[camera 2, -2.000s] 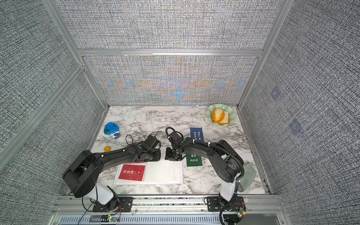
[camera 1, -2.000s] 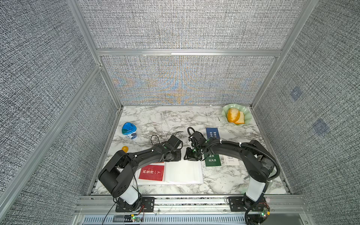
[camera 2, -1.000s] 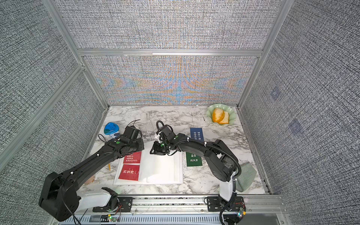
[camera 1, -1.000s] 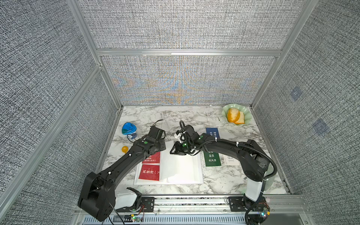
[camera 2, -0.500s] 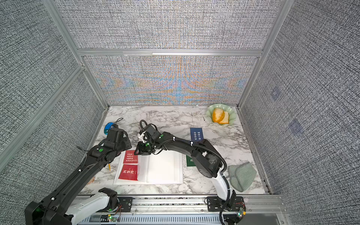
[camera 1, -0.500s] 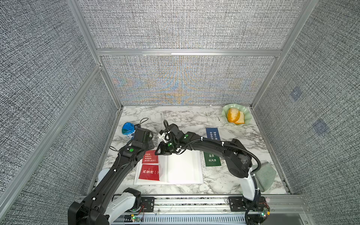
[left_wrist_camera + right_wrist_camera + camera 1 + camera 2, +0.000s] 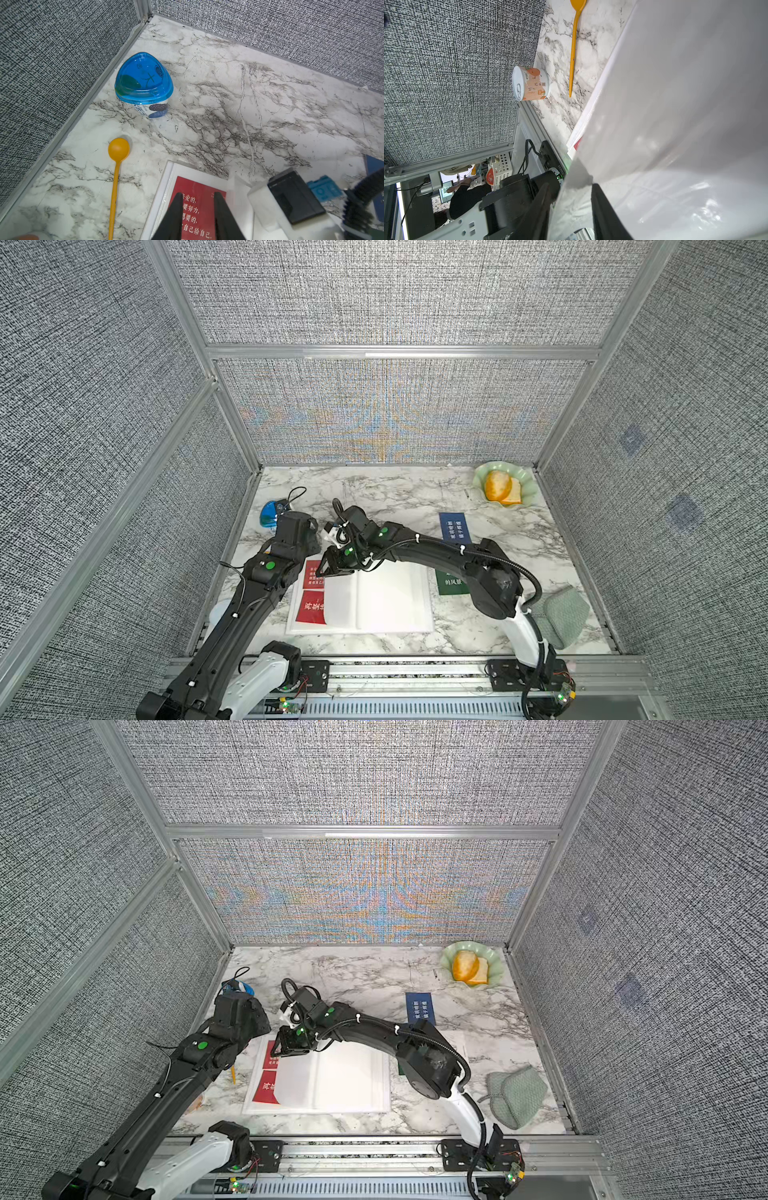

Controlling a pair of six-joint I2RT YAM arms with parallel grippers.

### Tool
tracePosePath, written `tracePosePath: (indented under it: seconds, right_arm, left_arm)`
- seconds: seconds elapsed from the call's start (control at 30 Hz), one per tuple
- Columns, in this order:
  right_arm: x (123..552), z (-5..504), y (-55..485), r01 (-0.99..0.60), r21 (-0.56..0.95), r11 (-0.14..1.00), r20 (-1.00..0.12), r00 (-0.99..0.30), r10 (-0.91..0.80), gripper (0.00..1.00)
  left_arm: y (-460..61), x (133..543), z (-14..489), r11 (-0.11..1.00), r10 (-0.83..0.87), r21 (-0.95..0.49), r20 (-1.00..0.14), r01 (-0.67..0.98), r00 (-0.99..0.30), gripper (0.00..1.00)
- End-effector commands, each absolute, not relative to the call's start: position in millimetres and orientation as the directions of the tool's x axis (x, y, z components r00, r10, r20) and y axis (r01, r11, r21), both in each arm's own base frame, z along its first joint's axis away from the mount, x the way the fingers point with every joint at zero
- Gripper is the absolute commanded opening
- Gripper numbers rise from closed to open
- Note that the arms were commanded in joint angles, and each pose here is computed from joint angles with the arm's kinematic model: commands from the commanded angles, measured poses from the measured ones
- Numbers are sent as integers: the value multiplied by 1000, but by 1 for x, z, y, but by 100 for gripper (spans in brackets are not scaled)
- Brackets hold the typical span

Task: Place the photos into the photo albums
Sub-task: Turn the page of the photo album at the center of the board.

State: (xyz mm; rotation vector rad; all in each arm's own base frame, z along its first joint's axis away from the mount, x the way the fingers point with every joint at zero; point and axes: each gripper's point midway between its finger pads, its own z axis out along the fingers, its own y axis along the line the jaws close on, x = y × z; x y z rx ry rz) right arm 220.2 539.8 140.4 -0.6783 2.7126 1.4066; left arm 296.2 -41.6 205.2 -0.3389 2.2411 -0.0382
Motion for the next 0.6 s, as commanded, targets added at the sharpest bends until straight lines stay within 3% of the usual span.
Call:
tracePosePath:
  seconds: [0.0, 0.17, 0.57]
  right_arm:
    - [218, 143, 540, -395, 774, 494, -210, -897, -388, 40]
    - [218, 148, 546, -402, 781, 477, -214, -891, -400, 49]
    - [225, 140, 535, -401, 755, 519, -212, -898, -387, 51]
  left_arm:
    - [-44, 301, 210, 964, -254, -152, -761, -217, -597, 29]
    - [-46, 303, 212, 963, -258, -158, -760, -217, -596, 29]
    - [-65, 309, 207, 971, -238, -201, -746, -130, -623, 30]
